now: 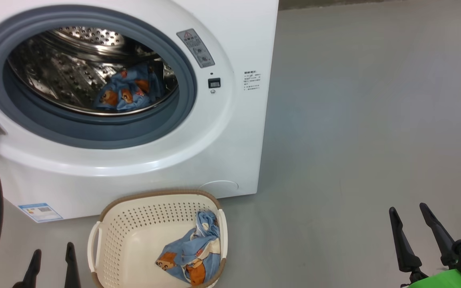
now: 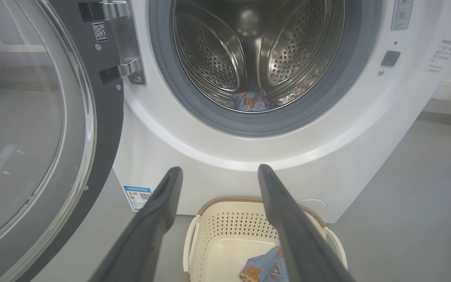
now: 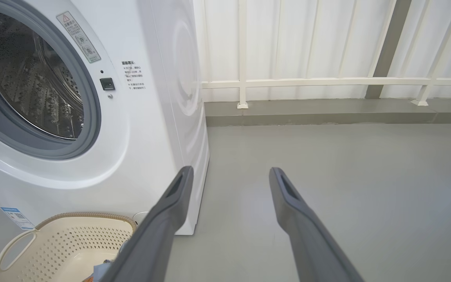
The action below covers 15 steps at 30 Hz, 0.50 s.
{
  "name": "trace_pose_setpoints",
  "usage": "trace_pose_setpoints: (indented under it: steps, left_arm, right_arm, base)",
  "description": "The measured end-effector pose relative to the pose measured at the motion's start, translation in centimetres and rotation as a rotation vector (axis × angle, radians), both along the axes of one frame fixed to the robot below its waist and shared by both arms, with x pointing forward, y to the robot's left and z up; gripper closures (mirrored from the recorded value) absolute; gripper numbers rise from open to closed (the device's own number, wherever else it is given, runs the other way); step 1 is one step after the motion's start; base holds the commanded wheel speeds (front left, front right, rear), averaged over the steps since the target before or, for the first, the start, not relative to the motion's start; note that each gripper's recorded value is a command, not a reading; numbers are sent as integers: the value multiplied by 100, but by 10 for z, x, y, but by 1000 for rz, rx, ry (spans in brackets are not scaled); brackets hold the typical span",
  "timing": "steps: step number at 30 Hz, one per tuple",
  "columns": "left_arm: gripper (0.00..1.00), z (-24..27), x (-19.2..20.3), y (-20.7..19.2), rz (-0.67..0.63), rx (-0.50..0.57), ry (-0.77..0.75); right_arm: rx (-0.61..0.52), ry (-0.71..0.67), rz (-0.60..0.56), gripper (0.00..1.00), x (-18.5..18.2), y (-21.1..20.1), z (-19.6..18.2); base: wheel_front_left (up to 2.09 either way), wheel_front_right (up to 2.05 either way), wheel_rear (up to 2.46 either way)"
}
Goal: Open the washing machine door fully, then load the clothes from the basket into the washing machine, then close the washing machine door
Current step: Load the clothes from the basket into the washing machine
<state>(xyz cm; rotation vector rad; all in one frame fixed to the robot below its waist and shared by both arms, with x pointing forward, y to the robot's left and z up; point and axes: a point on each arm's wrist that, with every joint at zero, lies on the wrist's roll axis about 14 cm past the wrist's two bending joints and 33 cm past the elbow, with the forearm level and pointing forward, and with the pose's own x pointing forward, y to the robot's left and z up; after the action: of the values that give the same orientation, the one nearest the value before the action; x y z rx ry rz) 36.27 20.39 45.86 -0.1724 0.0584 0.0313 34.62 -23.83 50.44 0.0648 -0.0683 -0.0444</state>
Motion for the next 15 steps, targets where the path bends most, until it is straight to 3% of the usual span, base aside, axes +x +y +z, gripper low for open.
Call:
trace_pose_setpoints:
  steps: [15]
  left_arm:
    - [0,7,-8,3,8,3,-19]
  right_arm:
    - [1,-12,-1,0,-5,0,4]
  base:
    - [0,0,0]
